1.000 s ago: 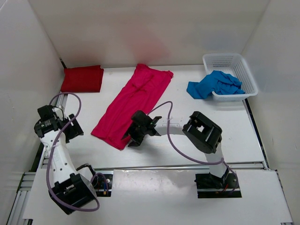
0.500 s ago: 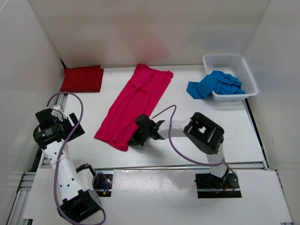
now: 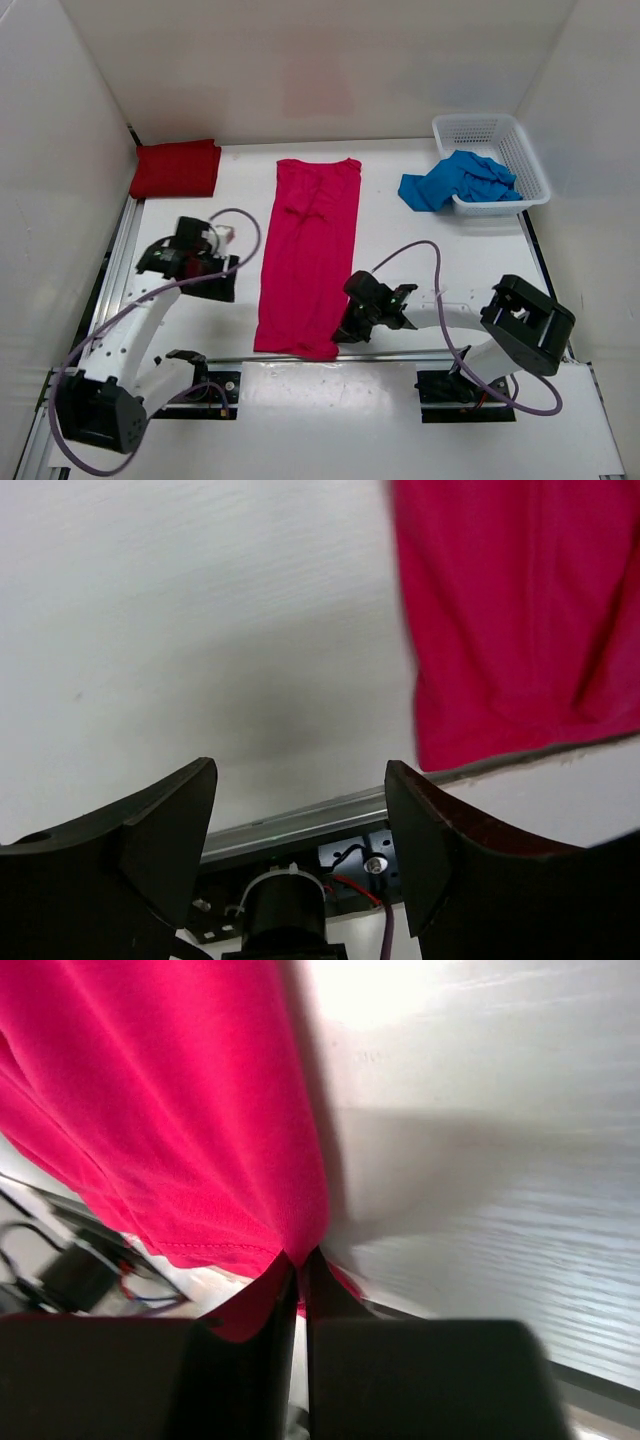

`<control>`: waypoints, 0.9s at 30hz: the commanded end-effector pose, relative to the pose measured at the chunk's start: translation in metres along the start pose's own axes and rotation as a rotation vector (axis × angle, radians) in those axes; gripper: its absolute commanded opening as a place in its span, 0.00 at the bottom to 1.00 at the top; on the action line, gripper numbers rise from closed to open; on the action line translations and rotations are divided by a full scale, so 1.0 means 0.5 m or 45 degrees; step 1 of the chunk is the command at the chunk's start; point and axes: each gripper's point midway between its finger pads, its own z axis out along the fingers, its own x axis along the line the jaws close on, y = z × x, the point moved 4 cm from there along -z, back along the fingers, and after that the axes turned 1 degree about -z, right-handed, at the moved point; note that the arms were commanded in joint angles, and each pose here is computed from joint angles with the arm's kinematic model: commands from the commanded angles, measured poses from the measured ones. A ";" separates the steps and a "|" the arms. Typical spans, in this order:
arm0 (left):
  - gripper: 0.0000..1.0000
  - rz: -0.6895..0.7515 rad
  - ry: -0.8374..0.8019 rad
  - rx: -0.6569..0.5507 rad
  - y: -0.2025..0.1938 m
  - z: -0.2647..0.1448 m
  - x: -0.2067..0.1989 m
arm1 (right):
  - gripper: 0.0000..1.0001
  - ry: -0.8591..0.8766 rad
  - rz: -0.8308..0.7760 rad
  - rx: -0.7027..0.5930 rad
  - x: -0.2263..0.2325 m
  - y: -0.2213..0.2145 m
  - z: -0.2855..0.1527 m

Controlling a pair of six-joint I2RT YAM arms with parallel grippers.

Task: Fold and stack the t-shirts
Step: Rotate the tshirt 110 degrees, then grab the bottom of the folded rectangular tshirt with both arms

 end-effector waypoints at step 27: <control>0.66 0.646 -0.346 0.342 -0.174 0.190 -0.181 | 0.43 -0.151 -0.573 0.110 -0.019 -0.048 -0.010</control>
